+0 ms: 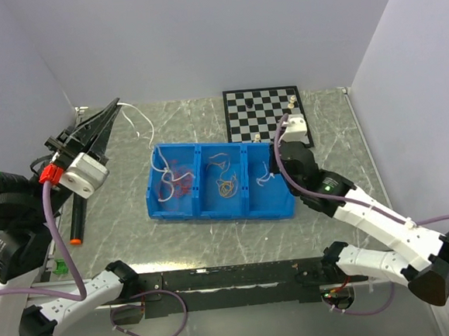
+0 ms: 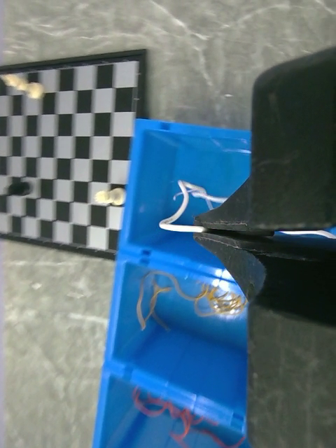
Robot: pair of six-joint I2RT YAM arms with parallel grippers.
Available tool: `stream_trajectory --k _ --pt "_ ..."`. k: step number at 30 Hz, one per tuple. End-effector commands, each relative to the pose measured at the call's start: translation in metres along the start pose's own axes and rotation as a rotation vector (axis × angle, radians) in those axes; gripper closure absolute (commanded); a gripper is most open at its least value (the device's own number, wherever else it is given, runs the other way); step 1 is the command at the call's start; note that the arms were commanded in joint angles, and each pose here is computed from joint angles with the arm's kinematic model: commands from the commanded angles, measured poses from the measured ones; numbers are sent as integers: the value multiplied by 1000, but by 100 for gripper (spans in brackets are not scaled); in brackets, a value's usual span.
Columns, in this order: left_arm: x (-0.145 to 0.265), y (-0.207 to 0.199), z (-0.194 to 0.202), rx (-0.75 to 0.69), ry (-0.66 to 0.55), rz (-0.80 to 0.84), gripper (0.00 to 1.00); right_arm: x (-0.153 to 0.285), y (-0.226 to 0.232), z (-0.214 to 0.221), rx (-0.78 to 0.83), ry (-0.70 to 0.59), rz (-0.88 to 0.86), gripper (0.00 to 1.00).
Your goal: Untangle the cables
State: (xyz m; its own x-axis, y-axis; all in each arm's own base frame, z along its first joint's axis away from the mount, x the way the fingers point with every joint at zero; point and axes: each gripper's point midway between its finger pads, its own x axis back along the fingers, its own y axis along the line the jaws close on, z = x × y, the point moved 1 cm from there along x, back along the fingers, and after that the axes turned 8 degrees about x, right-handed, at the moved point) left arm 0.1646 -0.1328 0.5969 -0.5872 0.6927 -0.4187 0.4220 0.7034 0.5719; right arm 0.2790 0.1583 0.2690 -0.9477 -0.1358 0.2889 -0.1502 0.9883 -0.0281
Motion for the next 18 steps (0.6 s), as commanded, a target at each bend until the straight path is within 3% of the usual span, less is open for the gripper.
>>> stream_trajectory --k 1,5,11,18 --pt "0 -2 -8 30 -39 12 99 -15 4 33 -57 99 -2 100" --pt "-5 -14 -3 53 -40 59 99 -29 12 68 -107 192 -27 98" --pt "-14 -31 6 87 -48 127 99 -37 18 81 -148 266 -48 53" --pt "-39 -46 14 161 -64 184 99 -30 2 41 -239 197 -81 27"
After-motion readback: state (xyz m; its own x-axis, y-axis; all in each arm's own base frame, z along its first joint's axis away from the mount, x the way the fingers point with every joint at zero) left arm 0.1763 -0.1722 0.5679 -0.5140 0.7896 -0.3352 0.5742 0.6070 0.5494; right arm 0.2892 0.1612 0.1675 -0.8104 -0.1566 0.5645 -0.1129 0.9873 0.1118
